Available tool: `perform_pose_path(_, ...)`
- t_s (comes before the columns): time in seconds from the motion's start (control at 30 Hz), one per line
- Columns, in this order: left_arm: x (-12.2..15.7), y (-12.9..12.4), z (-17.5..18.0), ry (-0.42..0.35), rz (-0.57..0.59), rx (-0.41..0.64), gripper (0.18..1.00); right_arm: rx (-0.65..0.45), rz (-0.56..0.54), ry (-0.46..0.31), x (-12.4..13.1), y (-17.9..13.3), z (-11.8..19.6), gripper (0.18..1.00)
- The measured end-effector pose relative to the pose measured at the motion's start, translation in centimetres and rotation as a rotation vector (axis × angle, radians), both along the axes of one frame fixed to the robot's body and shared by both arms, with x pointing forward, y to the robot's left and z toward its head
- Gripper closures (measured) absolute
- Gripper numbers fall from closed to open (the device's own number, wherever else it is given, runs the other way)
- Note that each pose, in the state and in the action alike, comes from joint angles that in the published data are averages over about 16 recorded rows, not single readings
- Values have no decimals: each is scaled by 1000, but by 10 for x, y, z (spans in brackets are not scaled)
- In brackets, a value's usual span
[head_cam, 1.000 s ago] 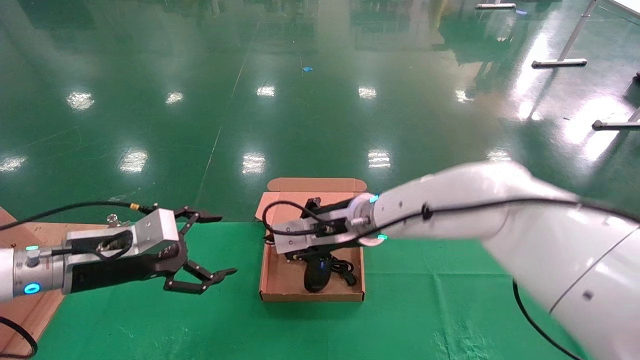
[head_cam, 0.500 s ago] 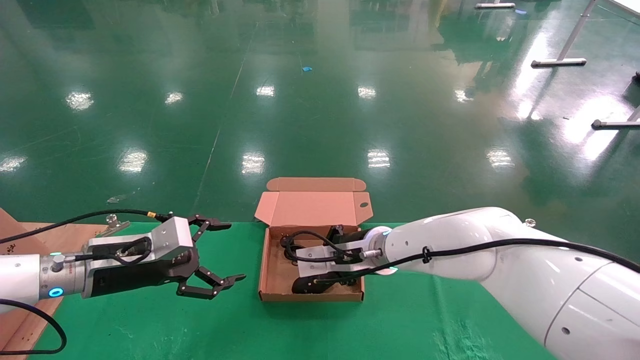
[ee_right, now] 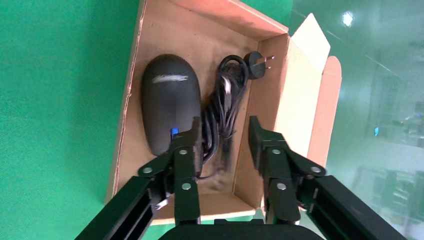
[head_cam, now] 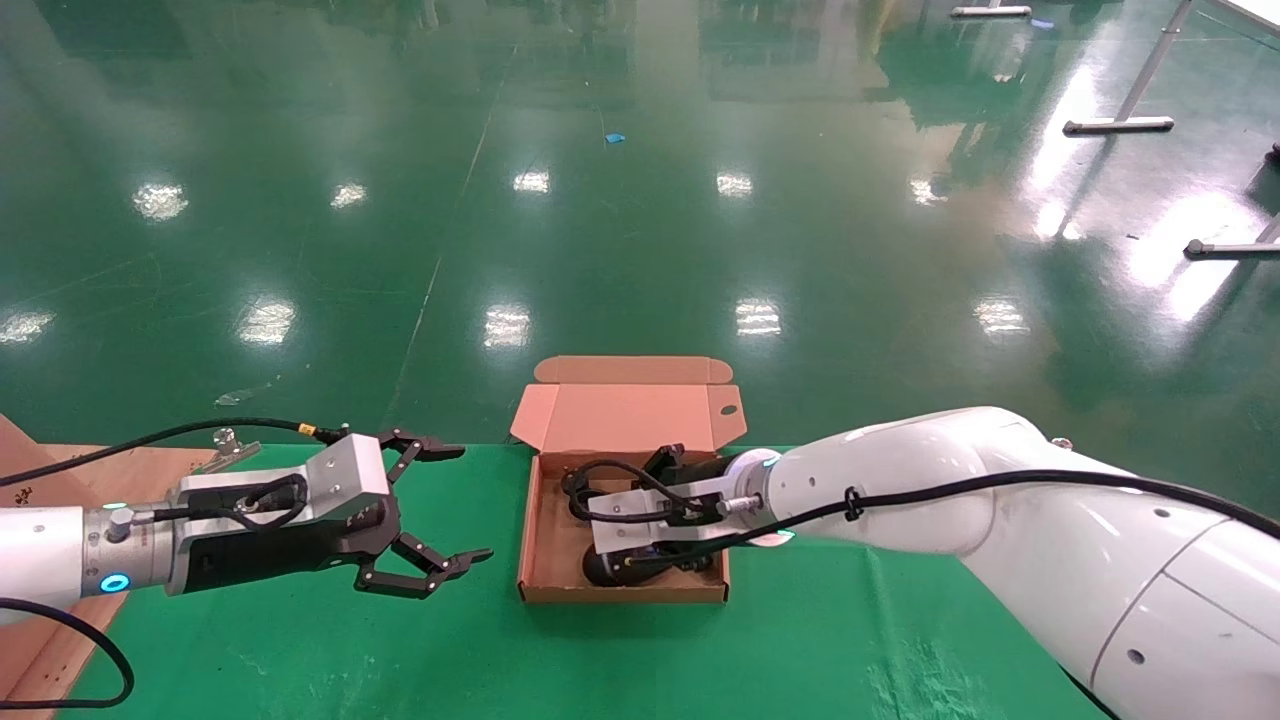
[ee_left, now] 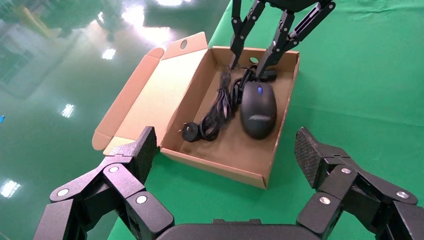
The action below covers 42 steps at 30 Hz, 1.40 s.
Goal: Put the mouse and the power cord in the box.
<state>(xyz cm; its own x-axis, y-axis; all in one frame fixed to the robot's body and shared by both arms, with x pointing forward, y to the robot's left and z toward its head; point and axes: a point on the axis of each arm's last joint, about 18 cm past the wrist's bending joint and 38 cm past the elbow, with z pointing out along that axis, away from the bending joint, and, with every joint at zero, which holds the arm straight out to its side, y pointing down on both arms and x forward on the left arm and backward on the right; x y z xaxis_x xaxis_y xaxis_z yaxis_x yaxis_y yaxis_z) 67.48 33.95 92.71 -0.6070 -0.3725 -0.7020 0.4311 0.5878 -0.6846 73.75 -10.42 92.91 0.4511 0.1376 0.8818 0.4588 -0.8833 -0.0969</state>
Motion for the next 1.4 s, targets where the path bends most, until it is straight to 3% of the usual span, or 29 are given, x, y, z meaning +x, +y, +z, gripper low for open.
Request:
perform_pose_path(0.23,-9,-6,4,10,-38,-53,184,105,8,94,-11,-10,-10,684)
perform_pose_path(0.83,-57,-23,27,53,-199,-234,184,522,91,398,-67,-59,-20,313)
perform_pose_path(1.07,-80,-27,37,72,-262,-280,184,659,150,469,-95,-84,-10,230)
perform_pose_path(1.4,-117,-31,49,101,-350,-319,184,810,257,524,-141,-123,12,184)
